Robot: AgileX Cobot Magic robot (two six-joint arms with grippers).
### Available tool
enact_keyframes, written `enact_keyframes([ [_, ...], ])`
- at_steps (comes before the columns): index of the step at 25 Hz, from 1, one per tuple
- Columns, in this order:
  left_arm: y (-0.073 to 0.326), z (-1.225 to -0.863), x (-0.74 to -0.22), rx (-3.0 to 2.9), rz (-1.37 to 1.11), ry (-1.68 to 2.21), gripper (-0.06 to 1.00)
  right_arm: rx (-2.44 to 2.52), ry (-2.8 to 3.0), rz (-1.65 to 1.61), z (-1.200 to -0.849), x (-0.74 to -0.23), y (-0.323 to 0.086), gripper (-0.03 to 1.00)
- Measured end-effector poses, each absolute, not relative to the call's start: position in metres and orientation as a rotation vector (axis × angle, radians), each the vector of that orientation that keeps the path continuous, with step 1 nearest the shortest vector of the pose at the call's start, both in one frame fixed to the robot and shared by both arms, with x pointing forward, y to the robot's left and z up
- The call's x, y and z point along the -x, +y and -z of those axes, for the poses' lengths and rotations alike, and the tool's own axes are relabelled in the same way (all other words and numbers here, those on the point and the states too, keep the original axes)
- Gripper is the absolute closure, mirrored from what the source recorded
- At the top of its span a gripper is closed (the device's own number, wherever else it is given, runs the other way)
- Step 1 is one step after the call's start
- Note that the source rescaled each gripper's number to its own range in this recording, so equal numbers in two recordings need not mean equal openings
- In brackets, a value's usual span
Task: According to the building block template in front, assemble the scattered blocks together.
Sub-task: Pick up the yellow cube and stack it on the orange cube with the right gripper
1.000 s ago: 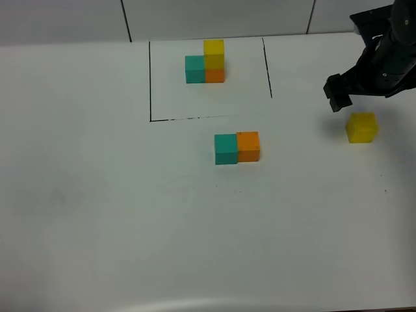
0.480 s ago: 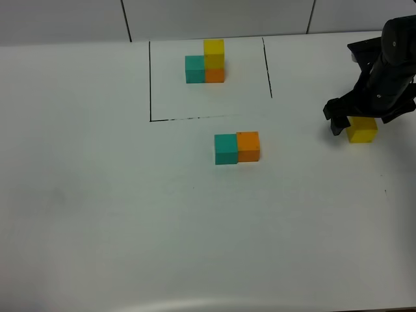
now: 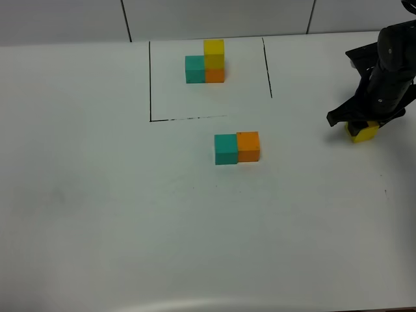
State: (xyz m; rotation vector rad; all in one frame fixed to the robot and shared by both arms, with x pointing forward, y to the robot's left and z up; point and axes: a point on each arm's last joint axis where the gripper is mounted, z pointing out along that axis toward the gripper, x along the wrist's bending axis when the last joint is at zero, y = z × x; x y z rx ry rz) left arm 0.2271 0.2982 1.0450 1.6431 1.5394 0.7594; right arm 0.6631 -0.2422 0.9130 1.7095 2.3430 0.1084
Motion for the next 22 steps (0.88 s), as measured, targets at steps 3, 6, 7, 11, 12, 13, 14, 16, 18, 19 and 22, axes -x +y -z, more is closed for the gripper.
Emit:
enact_keyframes([
  [3, 0.298, -1.045, -0.227, -1.643, -0.759, 1.539, 0.28, -1.651, 2.357, -0.057, -0.915, -0.663, -0.245, 0.96],
  [6, 0.298, -1.045, -0.227, -1.643, -0.759, 1.539, 0.28, -1.465, 2.428, 0.011, -0.930, -0.658, -0.237, 0.96],
  [7, 0.298, -1.045, -0.227, -1.643, -0.759, 1.539, 0.28, -1.357, 2.470, 0.034, -0.938, -0.655, -0.230, 0.96],
  [11, 0.298, -1.045, -0.227, -1.643, -0.759, 1.539, 0.28, -0.824, 2.660, 0.089, -0.971, -0.636, -0.186, 0.96],
  [12, 0.298, -1.045, -0.227, -1.643, -0.759, 1.539, 0.28, -0.691, 2.704, 0.103, -0.976, -0.630, -0.173, 0.96],
  [13, 0.298, -1.045, -0.227, -1.643, -0.759, 1.539, 0.28, -0.556, 2.750, 0.112, -0.980, -0.626, -0.163, 0.96],
  [14, 0.298, -1.045, -0.227, -1.643, -0.759, 1.539, 0.28, -0.425, 2.793, 0.116, -0.983, -0.621, -0.151, 0.96],
  [16, 0.298, -1.045, -0.227, -1.643, -0.759, 1.539, 0.28, -0.210, 2.850, 0.098, -0.987, -0.613, -0.131, 0.96],
  [18, 0.298, -1.045, -0.227, -1.643, -0.759, 1.539, 0.28, -0.040, 2.875, 0.036, -0.994, -0.608, -0.113, 0.96],
  [19, 0.298, -1.045, -0.227, -1.643, -0.759, 1.539, 0.28, 0.018, 2.871, -0.004, -0.999, -0.606, -0.105, 0.96],
  [22, 0.298, -1.045, -0.227, -1.643, -0.759, 1.539, 0.28, 0.126, 2.849, -0.130, -1.014, -0.604, -0.083, 0.96],
])
